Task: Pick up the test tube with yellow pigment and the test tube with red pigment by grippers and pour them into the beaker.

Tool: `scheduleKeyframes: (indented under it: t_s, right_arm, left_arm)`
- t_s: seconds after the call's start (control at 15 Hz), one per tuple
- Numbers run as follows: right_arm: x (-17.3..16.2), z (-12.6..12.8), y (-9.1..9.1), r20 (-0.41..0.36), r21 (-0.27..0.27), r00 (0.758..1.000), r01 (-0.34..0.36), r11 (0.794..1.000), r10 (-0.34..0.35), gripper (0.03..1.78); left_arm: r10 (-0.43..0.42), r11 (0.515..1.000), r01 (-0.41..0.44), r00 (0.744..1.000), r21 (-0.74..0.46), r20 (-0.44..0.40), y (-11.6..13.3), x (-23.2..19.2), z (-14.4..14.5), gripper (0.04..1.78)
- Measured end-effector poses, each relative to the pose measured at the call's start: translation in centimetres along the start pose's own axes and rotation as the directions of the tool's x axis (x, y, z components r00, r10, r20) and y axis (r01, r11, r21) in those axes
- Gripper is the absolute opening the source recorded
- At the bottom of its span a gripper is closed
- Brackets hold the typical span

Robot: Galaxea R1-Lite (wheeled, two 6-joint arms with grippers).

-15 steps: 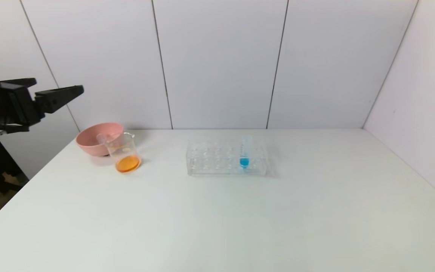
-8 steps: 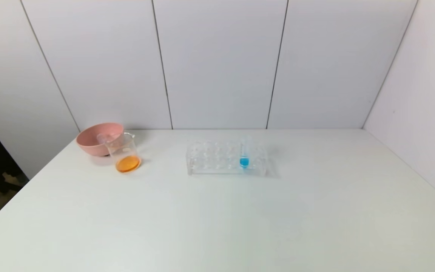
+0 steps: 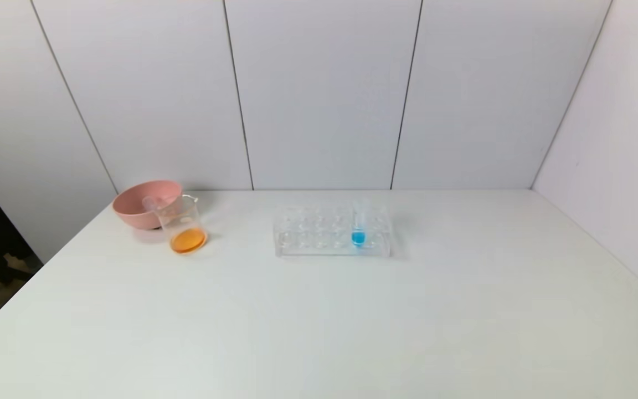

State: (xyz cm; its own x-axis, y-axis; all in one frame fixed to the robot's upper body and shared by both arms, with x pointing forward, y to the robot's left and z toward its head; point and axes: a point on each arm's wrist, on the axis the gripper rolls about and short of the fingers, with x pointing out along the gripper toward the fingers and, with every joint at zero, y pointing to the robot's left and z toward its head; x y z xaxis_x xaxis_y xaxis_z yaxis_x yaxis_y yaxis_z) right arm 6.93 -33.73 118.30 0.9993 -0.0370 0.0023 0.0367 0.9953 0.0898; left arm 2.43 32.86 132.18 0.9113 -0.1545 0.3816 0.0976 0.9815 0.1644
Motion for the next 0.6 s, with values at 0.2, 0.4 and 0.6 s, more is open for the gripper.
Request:
scheduleKeyframes:
  t_s: [0.2,0.4,0.6]
  right_arm:
    - [0.0,0.0,0.0,0.000,0.000,1.000,0.000,1.000,0.000,1.71]
    - [0.0,0.0,0.0,0.000,0.000,1.000,0.000,1.000,0.000,1.71]
    - [0.0,0.0,0.0,0.000,0.000,1.000,0.000,1.000,0.000,1.71]
  left_arm:
    - [0.107,0.994,-0.107,0.994,-0.020,0.004,-0.2,-0.9,-3.8,1.76]
    - [0.161,0.986,-0.165,0.982,-0.023,-0.103,-0.6,-0.6,-9.4,1.76]
    - [0.130,0.983,-0.166,0.933,-0.081,-0.336,-1.2,-1.1,-13.6,1.76]
